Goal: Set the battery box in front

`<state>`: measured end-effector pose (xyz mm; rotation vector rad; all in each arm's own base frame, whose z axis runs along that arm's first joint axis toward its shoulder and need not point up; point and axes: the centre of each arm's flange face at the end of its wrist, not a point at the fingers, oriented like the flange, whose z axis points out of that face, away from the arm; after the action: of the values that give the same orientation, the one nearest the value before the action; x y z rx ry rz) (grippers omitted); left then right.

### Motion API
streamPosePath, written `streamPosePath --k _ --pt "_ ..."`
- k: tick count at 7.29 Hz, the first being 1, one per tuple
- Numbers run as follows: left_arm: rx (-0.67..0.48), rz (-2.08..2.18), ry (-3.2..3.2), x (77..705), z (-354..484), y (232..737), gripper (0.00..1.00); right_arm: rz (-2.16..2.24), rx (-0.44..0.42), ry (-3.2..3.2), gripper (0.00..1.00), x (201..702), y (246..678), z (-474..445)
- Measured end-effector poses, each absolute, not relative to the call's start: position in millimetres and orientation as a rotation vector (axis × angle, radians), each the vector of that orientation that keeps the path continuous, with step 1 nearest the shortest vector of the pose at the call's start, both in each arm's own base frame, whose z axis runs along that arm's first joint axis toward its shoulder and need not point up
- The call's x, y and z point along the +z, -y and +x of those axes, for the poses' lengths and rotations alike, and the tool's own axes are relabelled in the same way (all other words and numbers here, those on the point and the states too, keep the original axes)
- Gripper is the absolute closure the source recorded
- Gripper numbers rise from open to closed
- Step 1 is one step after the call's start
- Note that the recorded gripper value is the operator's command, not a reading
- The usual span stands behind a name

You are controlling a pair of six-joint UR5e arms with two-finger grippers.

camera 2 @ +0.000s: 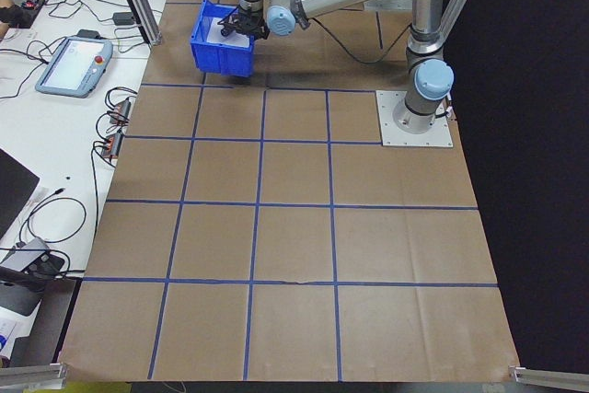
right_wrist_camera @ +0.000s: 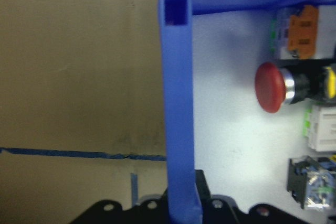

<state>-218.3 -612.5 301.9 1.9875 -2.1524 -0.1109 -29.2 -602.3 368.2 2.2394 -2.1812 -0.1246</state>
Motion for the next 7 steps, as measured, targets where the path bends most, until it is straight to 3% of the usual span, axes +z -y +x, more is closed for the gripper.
streamPosePath --k 3,7 --pt "-0.153 1.945 2.206 263 -291 645 1.00 2.257 -0.111 2.165 0.92 359 525 -24" --pt "-0.188 2.031 2.153 253 -306 644 1.00 2.277 -0.105 2.143 0.92 352 466 -3"
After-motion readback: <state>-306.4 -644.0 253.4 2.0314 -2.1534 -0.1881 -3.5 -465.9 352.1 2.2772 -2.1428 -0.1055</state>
